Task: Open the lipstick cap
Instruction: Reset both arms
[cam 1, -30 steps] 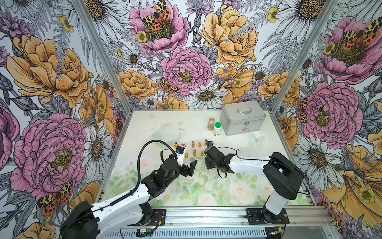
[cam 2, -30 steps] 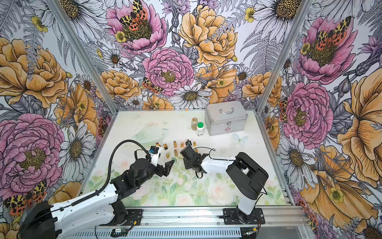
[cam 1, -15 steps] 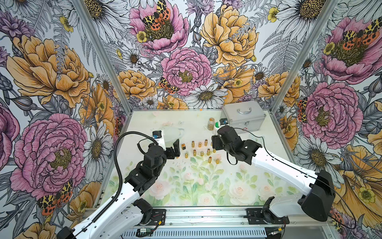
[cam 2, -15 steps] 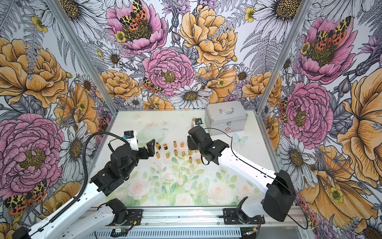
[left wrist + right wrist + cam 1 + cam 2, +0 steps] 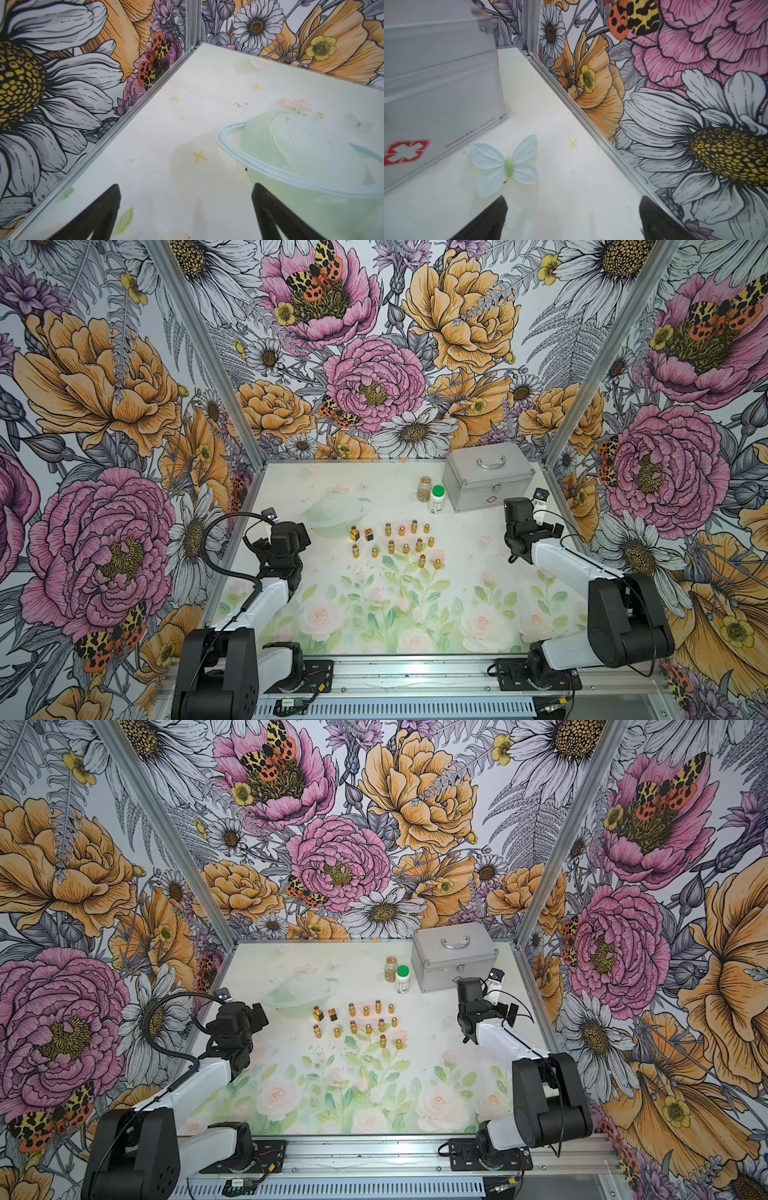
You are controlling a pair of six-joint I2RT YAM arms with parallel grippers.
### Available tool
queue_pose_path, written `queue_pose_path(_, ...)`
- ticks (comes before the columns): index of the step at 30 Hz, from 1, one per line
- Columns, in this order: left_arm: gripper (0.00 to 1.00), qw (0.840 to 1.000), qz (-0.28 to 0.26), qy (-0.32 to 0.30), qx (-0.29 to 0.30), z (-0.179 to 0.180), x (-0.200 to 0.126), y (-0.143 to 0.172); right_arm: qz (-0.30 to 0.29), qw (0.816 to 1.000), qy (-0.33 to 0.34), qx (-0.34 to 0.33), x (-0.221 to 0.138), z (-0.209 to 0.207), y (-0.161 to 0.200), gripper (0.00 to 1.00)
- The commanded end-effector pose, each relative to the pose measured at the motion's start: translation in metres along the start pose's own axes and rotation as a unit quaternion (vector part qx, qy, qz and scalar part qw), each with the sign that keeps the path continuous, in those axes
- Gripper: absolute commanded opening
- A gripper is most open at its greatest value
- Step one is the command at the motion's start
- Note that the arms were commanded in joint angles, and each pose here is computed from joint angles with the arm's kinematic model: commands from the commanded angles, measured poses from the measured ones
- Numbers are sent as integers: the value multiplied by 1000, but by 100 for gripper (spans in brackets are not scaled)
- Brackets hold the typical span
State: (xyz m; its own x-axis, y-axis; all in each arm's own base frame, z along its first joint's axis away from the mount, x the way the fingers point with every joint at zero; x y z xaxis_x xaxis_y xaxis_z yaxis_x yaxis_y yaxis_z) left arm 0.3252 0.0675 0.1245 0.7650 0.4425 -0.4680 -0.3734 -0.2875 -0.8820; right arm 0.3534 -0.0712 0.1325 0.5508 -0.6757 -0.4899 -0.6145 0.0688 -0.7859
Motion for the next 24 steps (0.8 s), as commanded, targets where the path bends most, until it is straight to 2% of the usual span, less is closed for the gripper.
queue_pose_path(1, 99, 995, -83, 61, -10, -25, 8, -35, -45, 998, -26, 33, 18, 12, -15, 100)
queue_pose_path(4, 99, 988, -119, 100, -13, -35, 8, -30, -100, 992, -62, 54, 18, 10, -22, 100)
queue_pose_path(6, 99, 986, -119, 118, -7, -43, 11, -26, -113, 987, -89, 71, 16, 9, -17, 100)
queue_pose_path(8, 99, 983, -128, 132, 21, -56, 12, -19, -156, 976, -139, 59, 3, 19, -12, 100)
queue_pose_path(10, 99, 980, -131, 142, 39, -67, 17, -11, -173, 968, -172, 48, -2, 26, -10, 100)
queue_pose_path(12, 99, 983, -126, 134, 21, -60, 23, -9, -177, 961, -211, 18, -5, 43, -10, 100)
queue_pose_path(15, 99, 984, -120, 134, 17, -57, 25, -9, -183, 956, -227, 19, -6, 45, -10, 100)
queue_pose_path(17, 99, 983, -120, 134, 17, -57, 24, -9, -214, 943, -252, 25, -8, 48, -5, 100)
queue_pose_path(19, 99, 983, -122, 137, 18, -58, 23, -9, -190, 952, -240, 28, -4, 45, -2, 100)
queue_pose_path(24, 99, 980, -127, 151, 38, -67, 19, -7, -195, 953, -229, 34, -4, 41, 0, 100)
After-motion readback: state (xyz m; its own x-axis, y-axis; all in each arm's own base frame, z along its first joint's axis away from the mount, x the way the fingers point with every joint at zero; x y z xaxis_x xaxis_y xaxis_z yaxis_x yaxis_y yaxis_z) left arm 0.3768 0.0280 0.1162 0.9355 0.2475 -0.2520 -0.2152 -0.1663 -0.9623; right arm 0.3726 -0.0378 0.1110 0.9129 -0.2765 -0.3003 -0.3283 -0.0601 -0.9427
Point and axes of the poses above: each gripper's point midway between its finger pads, its own x axis out along the fingers, its own z axis along the line the jaws close on, y = z × x, the point moved 2 cm from there along -x, back along the fingers, and after that the axes turned 6 degrees about -x, right-handed, at the moved point
